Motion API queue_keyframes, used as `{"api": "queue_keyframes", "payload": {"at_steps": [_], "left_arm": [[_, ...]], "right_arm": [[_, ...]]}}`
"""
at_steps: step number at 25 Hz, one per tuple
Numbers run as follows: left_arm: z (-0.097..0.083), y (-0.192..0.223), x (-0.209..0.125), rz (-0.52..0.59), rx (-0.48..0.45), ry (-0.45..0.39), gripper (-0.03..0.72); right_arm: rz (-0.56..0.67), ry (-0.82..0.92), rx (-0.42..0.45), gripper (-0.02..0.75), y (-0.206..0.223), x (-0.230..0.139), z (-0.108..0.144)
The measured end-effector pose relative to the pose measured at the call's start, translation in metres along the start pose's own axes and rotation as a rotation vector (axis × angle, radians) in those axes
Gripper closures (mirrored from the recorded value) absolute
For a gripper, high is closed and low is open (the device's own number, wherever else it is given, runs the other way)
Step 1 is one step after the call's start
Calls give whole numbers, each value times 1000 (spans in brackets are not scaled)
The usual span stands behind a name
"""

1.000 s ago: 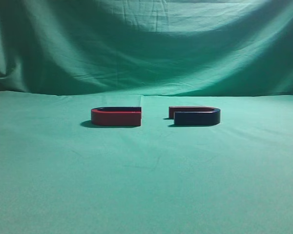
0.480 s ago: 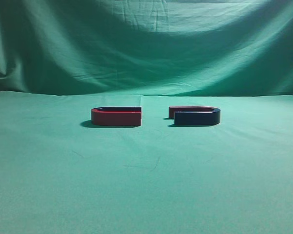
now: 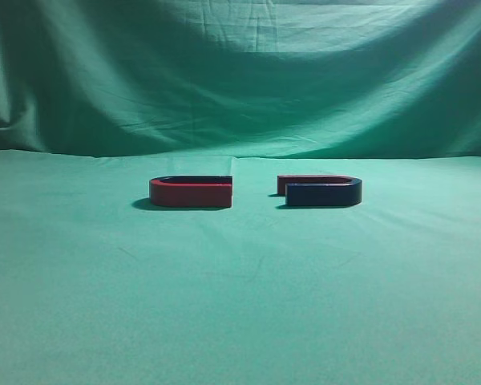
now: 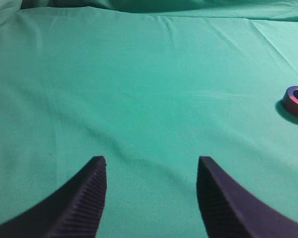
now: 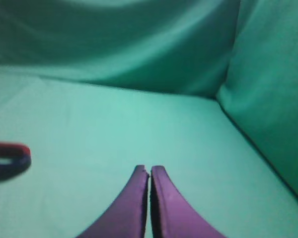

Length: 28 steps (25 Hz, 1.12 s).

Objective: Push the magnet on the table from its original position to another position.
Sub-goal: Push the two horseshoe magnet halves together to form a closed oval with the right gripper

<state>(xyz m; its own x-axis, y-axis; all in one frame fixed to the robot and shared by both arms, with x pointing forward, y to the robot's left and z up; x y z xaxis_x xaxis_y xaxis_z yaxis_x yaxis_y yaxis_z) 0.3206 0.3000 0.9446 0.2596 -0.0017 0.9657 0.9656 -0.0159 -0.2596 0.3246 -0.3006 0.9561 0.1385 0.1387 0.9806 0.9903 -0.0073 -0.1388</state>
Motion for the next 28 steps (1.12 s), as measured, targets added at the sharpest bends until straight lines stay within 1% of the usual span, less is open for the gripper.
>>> {"api": "queue_keyframes", "payload": {"at_steps": [2, 5, 9, 13, 15, 18, 21, 22, 24, 26, 28], "left_arm": [[0, 0, 0, 0, 0, 0, 316], [0, 0, 0, 0, 0, 0, 316], [0, 0, 0, 0, 0, 0, 316], [0, 0, 0, 0, 0, 0, 316], [0, 0, 0, 0, 0, 0, 316], [0, 0, 0, 0, 0, 0, 316], [0, 0, 0, 0, 0, 0, 316], [0, 0, 0, 0, 0, 0, 316], [0, 0, 0, 0, 0, 0, 316], [0, 0, 0, 0, 0, 0, 316], [0, 0, 0, 0, 0, 0, 316]], "right_arm": [[-111, 20, 9, 738, -1, 13, 1], [-244, 43, 19, 738, -4, 29, 2], [-394, 75, 35, 738, -9, 47, 2], [-449, 114, 47, 738, -12, 53, 2], [-437, 164, 62, 738, -10, 52, 3], [-311, 192, 65, 738, 2, 49, 3], [-106, 214, 49, 738, 20, 58, -1], [-25, 230, 38, 738, 25, 61, -3], [179, 253, 12, 738, 41, 62, -5], [365, 247, -12, 738, 56, 61, -8], [515, 228, -26, 738, 74, 61, -9]]}}
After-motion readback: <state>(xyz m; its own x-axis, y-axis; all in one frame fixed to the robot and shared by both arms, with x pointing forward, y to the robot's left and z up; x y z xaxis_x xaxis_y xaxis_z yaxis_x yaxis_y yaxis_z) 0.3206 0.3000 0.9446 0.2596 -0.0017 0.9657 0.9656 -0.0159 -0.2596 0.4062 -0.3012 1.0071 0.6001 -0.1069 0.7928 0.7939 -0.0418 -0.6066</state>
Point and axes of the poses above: a point on each arm's last joint axis where the gripper is mounted, y pointing out along that axis toward the gripper, z along the wrist's bending axis when the last joint is at zero, x = y × z, the point moved 3 cm from there along y, pointing out along that axis toward the gripper, and after that the axes turned 2 degrees about y, right-handed, at the moved point
